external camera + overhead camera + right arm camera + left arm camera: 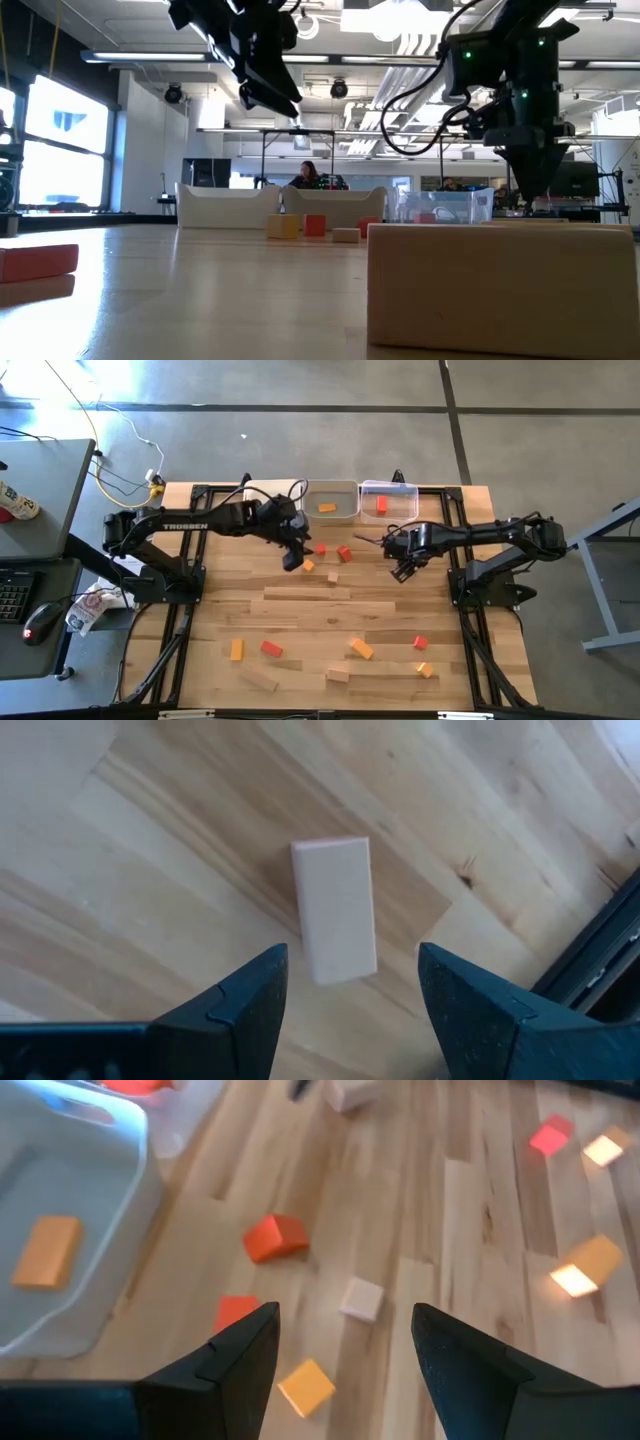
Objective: Sort & place blocks by color
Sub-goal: Put the brown block into the white bin
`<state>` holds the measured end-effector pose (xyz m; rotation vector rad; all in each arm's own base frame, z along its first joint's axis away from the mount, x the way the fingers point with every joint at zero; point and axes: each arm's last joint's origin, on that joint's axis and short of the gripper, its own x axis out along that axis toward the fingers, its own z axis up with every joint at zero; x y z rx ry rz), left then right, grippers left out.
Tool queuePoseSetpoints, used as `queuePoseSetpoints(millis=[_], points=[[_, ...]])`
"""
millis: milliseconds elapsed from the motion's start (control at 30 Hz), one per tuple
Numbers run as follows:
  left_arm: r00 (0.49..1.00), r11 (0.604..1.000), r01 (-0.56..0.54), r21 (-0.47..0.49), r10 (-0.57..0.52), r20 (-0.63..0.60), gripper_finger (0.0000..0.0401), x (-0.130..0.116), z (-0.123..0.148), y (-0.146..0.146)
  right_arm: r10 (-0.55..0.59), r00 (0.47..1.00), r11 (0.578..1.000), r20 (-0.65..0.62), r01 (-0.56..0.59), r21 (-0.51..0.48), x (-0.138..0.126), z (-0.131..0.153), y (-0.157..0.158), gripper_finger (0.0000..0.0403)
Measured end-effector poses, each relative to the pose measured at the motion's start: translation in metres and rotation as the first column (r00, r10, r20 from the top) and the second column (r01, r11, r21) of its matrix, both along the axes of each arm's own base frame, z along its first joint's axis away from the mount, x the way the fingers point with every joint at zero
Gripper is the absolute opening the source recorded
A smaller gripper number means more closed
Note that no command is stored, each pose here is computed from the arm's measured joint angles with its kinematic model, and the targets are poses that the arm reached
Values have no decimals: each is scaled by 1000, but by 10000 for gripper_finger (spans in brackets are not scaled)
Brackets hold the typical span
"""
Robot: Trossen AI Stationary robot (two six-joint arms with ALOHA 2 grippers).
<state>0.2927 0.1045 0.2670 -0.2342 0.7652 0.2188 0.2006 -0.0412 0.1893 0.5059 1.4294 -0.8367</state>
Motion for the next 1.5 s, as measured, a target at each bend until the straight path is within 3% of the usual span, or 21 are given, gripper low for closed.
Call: queuePoseSetpoints(millis=[333,533,800,1000,1233,1500], points=[[999,999,38,9,-38,-16,216,4,-1,-15,-9,1000,1000,16,9,23,1,-1,-9,211],[999,999,33,14,-33,-18,216,4,-1,-15,20,999,998,-26,-18,67,-2,-26,-7,211],[1000,999,12,35,-11,-25,216,4,-1,-14,-21,999,998,-48,24,61,-10,-41,-5,210],[999,999,-16,49,18,-31,216,3,-1,-12,-14,1000,998,9,13,56,-6,-46,-6,177],[999,999,-17,49,18,-31,216,3,-1,-12,-22,1000,995,23,19,94,-6,-46,-5,107],[999,999,-19,46,20,-31,216,3,-1,-12,52,995,993,90,-61,102,11,-33,9,106]])
